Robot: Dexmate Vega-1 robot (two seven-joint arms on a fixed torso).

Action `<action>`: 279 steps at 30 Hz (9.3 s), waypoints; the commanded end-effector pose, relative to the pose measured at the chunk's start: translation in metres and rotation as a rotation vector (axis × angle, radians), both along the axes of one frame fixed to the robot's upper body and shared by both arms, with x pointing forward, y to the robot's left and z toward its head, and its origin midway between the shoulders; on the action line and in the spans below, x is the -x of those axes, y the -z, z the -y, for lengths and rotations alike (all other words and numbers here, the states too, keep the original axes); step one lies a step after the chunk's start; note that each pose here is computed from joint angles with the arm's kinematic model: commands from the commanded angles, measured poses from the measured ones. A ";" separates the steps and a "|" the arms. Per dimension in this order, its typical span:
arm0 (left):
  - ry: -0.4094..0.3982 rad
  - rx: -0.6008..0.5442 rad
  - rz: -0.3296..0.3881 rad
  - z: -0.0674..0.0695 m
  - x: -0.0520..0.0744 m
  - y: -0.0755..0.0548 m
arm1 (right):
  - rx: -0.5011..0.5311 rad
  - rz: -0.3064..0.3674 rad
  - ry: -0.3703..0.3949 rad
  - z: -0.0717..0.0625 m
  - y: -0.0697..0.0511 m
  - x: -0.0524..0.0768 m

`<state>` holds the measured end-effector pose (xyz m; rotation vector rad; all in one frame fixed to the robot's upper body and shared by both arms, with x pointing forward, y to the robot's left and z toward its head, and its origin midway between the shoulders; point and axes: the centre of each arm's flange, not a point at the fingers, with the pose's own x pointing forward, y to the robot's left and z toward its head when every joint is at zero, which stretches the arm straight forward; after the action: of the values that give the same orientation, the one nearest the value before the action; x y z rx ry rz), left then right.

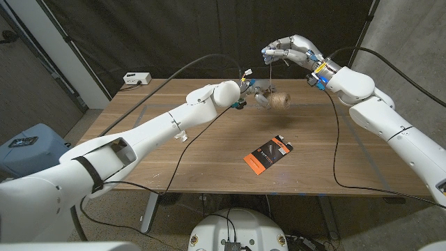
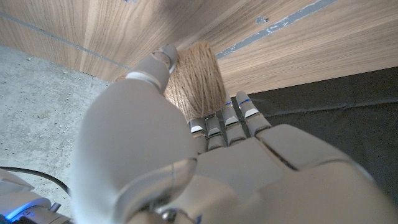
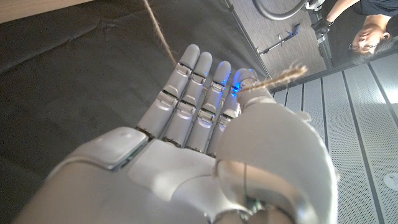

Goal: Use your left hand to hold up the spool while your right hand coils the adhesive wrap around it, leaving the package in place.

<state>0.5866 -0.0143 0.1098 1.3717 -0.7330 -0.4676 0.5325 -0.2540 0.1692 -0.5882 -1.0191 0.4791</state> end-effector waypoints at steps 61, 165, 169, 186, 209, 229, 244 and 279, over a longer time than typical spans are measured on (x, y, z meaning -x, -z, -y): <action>0.074 0.003 -0.005 -0.038 0.027 -0.010 | -0.128 -0.081 0.194 0.063 -0.007 -0.063; 0.039 0.037 0.036 -0.067 0.071 -0.037 | -0.274 -0.297 0.261 0.121 0.093 -0.098; 0.035 0.038 0.041 -0.069 0.070 -0.039 | -0.275 -0.305 0.260 0.119 0.096 -0.099; 0.023 0.053 0.061 -0.078 0.066 -0.045 | -0.274 -0.341 0.257 0.108 0.111 -0.101; -0.006 0.068 0.086 -0.089 0.061 -0.052 | -0.271 -0.406 0.224 0.089 0.140 -0.098; -0.025 0.104 0.114 -0.094 0.058 -0.054 | -0.265 -0.437 0.205 0.073 0.157 -0.095; -0.029 0.152 0.129 -0.091 0.056 -0.058 | -0.250 -0.443 0.188 0.057 0.160 -0.094; -0.077 0.236 0.136 -0.084 0.047 -0.051 | -0.234 -0.472 0.139 0.033 0.173 -0.080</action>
<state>0.5372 0.0722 0.1631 1.2163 -0.8245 -0.2495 0.6190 -0.2922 -0.0003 -0.3138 -0.5711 0.3335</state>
